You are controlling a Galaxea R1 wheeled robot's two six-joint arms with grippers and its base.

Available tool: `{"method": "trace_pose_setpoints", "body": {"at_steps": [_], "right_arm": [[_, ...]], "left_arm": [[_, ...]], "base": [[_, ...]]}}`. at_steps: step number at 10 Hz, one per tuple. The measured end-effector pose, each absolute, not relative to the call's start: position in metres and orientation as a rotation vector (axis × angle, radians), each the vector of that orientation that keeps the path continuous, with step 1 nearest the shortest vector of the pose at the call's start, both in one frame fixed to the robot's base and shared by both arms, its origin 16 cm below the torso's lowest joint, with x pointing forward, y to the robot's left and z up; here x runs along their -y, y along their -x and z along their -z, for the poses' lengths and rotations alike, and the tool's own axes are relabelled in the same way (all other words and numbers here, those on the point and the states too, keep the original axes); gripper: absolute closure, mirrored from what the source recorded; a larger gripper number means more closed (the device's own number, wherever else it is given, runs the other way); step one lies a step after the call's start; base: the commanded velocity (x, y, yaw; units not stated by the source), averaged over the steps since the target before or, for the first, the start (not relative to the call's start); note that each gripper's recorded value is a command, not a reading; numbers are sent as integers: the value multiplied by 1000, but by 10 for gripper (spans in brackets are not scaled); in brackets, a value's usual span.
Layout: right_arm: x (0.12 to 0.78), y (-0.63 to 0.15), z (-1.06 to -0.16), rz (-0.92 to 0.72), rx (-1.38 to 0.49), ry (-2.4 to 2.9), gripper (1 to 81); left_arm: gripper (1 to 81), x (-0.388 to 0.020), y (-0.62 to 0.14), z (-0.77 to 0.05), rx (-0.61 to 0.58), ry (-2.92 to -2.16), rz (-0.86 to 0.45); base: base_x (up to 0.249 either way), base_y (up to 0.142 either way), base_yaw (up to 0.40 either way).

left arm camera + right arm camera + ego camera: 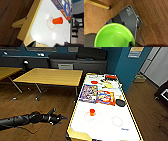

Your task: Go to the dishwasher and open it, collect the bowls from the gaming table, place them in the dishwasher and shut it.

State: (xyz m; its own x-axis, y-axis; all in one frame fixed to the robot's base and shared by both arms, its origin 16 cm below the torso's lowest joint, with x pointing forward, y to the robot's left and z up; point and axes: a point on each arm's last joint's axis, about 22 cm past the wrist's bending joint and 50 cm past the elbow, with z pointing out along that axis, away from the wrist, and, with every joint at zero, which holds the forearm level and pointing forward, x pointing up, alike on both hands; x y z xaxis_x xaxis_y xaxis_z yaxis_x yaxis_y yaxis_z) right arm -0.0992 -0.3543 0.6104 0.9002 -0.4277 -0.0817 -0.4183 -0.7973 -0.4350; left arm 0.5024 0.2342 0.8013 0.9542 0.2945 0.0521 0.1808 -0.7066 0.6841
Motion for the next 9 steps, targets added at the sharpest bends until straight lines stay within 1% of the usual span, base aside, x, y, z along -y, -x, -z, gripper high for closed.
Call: {"method": "trace_pose_setpoints", "body": {"at_steps": [2, 4, 5, 6, 8, 9], "right_arm": [[352, 98, -610, 32, -615, 2607, 811], [345, 96, -609, 31, -622, 2596, 811], [345, 96, -609, 31, -623, 2595, 811], [345, 95, -608, 33, -622, 2594, 811], [344, 92, -608, 38, -622, 2591, 811], [343, 92, -608, 37, -622, 2590, 811]], "left_arm": [[10, -212, -525, -798, -308, -2388, -194], [10, -211, -550, -791, -350, -2409, -204], [10, -210, -562, -791, -384, -2410, -210], [10, -204, -570, -786, -393, -2411, -212], [10, -188, -589, -778, -421, -2409, -216], [10, -171, -594, -774, -410, -2404, -208]], "base": [[0, 0, 0], [0, 0, 0], [0, 0, 0], [0, 0, 0], [0, 0, 0], [0, 0, 0]]}}
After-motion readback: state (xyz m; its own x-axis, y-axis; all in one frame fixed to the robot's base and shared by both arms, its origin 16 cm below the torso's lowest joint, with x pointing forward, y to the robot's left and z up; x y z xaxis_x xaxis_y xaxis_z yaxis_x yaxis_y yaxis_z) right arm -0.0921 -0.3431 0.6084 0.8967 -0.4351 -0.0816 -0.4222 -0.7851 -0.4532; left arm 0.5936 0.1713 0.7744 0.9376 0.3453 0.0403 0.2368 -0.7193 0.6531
